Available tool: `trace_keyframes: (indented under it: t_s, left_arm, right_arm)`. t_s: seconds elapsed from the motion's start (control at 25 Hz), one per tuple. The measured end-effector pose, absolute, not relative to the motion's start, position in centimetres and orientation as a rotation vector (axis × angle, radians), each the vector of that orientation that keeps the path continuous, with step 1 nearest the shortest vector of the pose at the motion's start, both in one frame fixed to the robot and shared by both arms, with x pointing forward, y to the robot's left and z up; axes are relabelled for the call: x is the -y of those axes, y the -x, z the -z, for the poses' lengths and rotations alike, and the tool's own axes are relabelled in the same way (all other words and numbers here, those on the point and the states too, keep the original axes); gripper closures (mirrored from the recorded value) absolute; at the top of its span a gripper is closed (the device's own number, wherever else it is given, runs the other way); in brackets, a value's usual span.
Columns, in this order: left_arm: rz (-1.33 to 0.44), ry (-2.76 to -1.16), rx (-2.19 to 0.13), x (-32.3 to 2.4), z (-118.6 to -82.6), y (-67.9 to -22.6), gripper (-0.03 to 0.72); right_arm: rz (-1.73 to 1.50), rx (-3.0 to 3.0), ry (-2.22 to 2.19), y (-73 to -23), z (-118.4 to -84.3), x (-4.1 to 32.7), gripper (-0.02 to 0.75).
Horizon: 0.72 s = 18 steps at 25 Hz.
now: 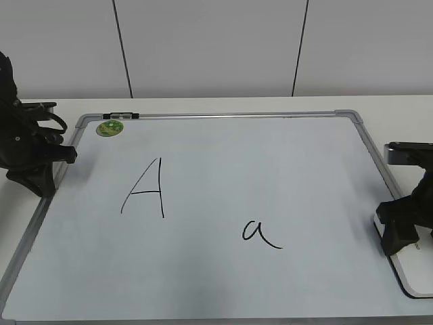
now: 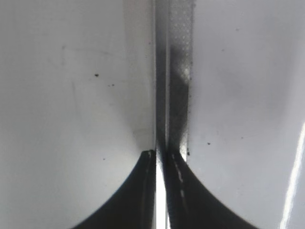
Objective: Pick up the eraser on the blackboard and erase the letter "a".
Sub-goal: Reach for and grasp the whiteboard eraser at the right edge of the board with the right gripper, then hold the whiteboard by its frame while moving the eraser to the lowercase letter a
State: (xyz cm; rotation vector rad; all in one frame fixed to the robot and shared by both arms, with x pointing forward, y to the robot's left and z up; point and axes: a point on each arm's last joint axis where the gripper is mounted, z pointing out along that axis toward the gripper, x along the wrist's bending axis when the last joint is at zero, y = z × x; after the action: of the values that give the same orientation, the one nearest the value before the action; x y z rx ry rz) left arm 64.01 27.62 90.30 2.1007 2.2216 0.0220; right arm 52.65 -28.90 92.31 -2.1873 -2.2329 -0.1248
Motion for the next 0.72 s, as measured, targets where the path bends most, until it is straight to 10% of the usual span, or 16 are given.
trace_keyframes:
  t_s: [0.72]
  left_arm:
    - [-0.013,-2.09,-2.224,-27.6,-90.3,-64.0,0.659]
  right_arm:
    - [0.233,2.215,2.06,-55.8,-98.0,25.6,0.215]
